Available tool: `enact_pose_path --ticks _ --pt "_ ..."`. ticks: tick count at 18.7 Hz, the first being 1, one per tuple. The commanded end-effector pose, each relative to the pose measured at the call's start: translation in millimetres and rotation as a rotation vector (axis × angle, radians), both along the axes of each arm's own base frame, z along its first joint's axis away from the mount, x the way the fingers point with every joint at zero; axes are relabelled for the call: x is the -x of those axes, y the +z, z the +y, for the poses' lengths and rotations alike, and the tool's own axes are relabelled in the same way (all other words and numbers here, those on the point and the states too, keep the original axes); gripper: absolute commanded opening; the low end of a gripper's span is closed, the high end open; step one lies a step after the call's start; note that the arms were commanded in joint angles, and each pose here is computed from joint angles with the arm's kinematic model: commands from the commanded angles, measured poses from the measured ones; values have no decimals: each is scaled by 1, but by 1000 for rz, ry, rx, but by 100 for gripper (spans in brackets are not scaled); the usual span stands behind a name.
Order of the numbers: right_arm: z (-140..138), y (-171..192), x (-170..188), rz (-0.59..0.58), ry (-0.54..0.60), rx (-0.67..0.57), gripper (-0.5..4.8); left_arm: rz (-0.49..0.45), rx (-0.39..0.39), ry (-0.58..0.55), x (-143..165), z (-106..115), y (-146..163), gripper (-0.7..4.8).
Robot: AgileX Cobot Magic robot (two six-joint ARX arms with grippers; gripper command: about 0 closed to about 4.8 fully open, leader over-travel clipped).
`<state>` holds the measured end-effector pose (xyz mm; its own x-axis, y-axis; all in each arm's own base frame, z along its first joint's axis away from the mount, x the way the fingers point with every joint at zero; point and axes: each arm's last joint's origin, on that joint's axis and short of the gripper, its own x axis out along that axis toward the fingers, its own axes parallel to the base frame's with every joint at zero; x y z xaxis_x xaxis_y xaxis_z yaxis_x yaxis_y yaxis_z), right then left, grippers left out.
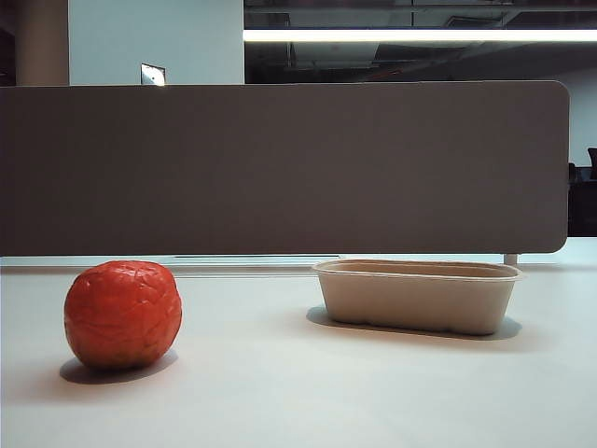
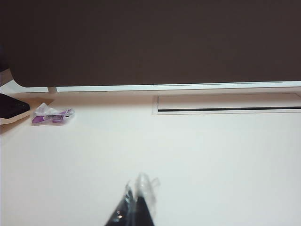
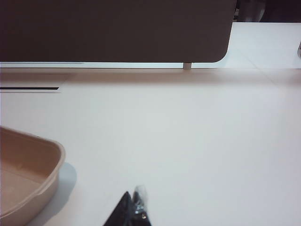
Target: Pick up the orange and place it into the paper lunchbox.
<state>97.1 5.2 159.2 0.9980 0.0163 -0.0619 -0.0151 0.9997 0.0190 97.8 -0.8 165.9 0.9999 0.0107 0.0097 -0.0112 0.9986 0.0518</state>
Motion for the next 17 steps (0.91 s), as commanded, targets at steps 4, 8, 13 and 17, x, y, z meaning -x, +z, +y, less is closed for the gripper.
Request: enact_pose_path --ticks 4,8,13,17 --pt "0 0 0 -15 -1 -17 -6 -15 2 -5 0 0 1 -5" --pt "0 6 1 -31 -2 -25 -6 -30 29 -6 1 0 4 -5" --pt "-2 38 8 -109 -50 -45 -6 -76 109 -2 4 0 20 -5" --pt "-4 80 19 -113 -93 -49 -6 -106 144 -8 12 0 53 -5"
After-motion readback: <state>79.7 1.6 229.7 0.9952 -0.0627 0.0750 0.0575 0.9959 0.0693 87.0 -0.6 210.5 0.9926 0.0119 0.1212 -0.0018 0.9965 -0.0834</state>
